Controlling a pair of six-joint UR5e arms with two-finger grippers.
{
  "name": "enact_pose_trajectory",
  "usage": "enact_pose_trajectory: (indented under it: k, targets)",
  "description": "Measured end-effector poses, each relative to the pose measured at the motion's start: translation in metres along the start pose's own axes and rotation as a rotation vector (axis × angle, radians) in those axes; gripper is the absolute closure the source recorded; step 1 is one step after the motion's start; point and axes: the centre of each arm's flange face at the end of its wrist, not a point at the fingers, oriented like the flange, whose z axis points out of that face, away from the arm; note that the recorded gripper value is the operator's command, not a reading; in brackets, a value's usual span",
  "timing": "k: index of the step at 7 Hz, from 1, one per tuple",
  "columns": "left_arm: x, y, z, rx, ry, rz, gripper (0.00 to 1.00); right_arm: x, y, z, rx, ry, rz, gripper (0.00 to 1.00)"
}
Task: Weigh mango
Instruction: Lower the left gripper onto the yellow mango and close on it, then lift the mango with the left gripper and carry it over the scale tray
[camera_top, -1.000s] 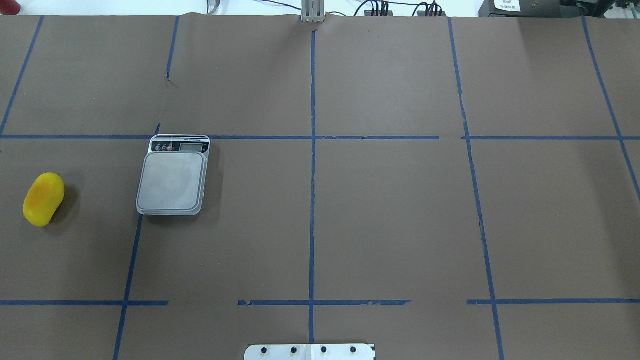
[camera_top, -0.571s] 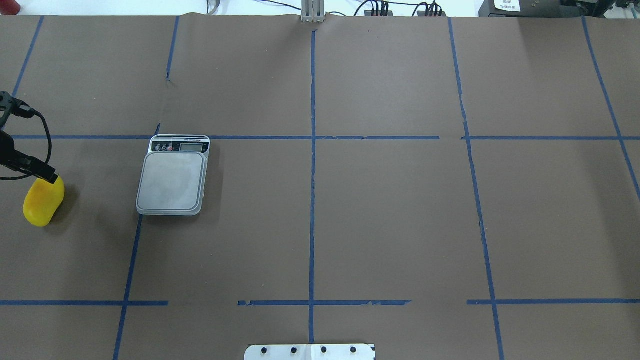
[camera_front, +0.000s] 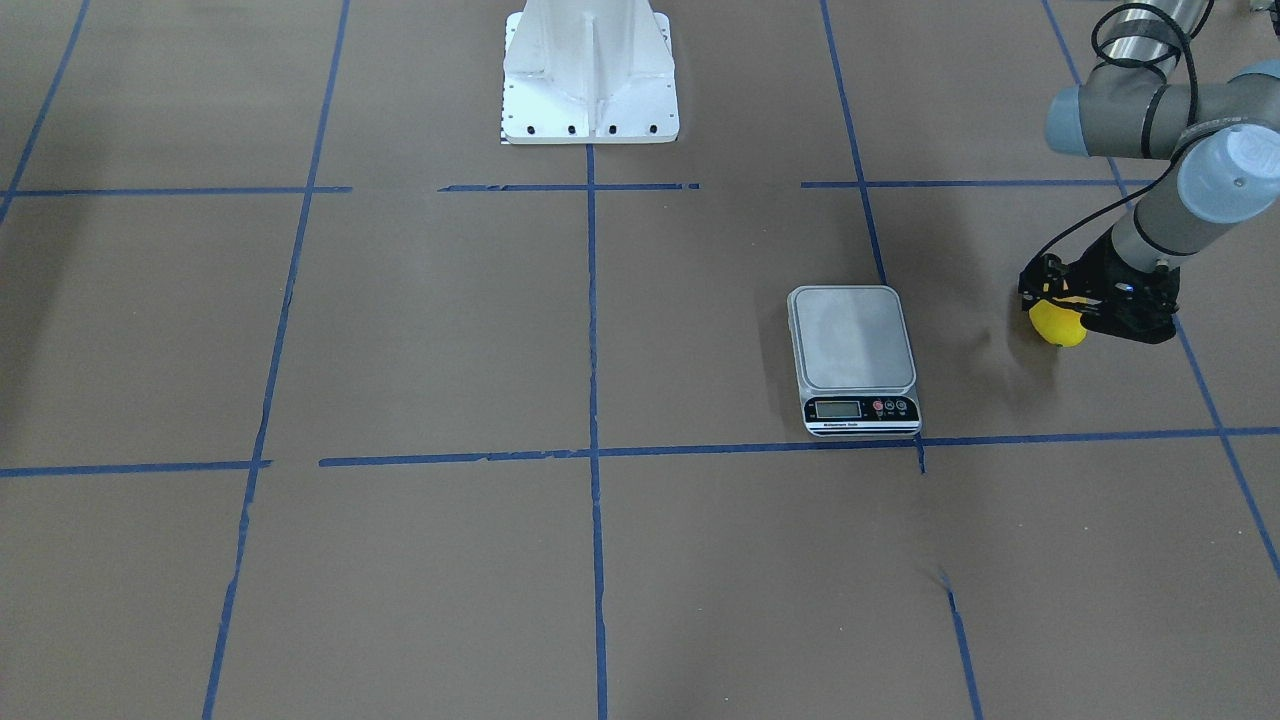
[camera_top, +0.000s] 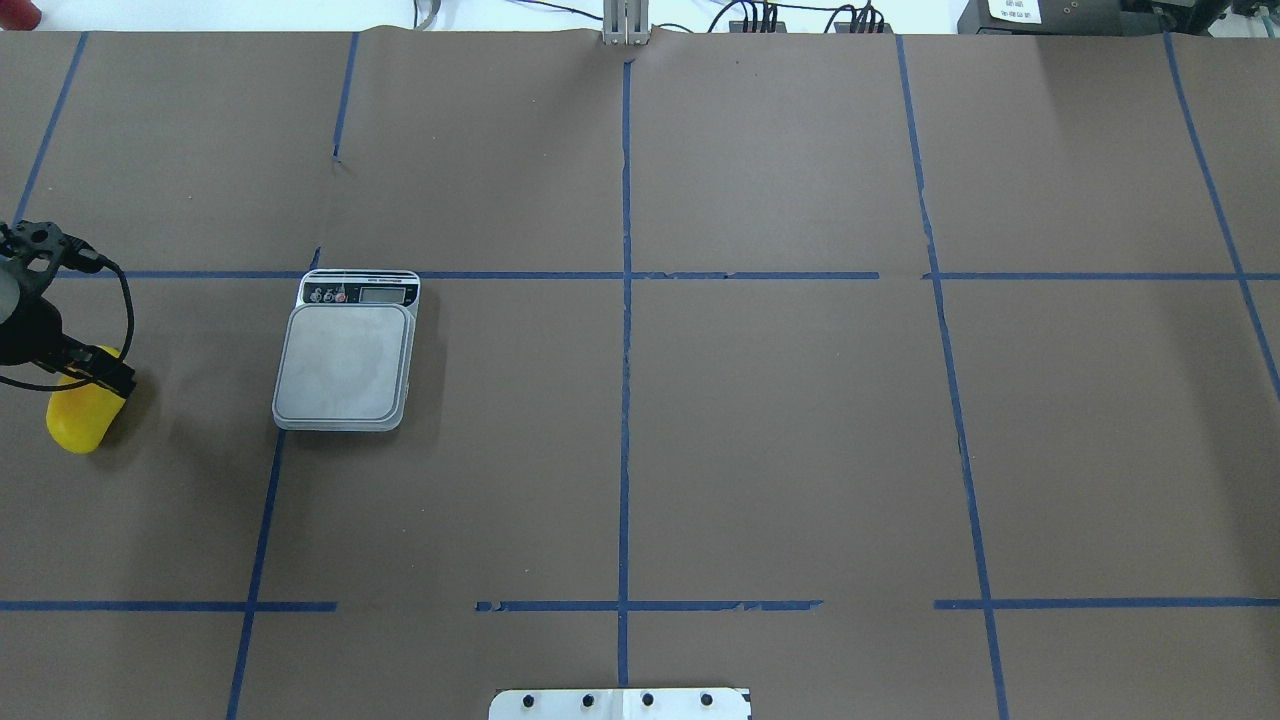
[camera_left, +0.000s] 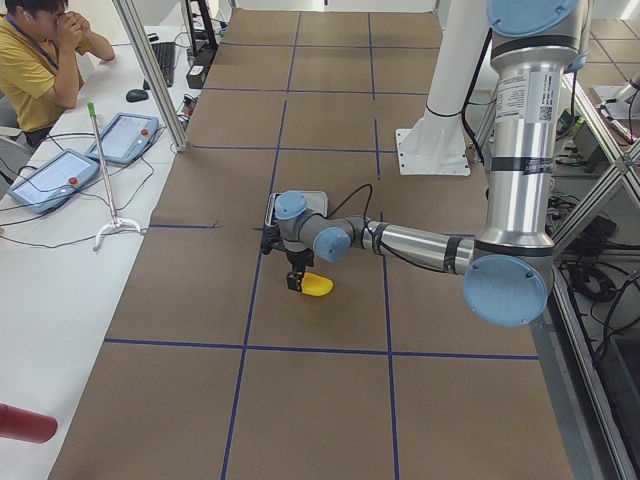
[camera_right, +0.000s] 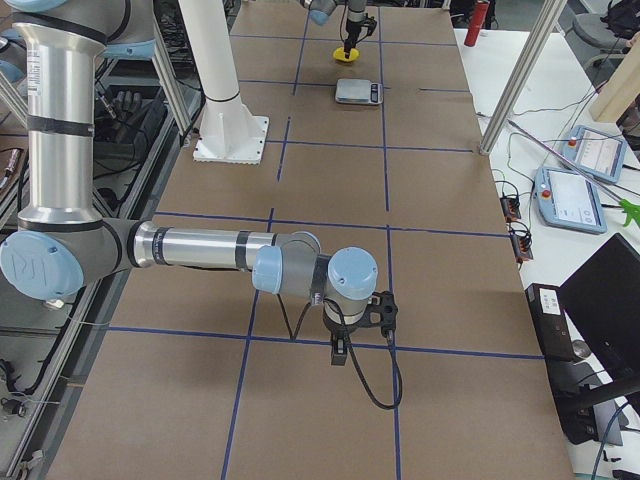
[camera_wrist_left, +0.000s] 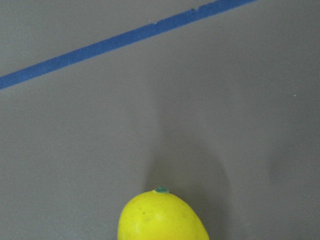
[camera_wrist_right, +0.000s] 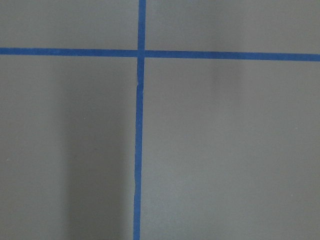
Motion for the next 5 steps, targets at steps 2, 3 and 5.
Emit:
enact_pose_trajectory:
  k: [2, 3, 5]
  targets:
    - [-0.007, 0.003, 0.012, -0.015, -0.003, -0.003, 1.00, 0.000, 0.000, 0.000, 0.000, 0.000, 0.000, 0.00]
    - [-0.004, 0.004, 0.009, -0.007, 0.004, -0.003, 1.00, 0.000, 0.000, 0.000, 0.000, 0.000, 0.000, 0.00]
    - [0.029, -0.007, -0.024, 0.040, 0.059, -0.053, 1.00, 0.000, 0.000, 0.000, 0.001, 0.000, -0.001, 0.00]
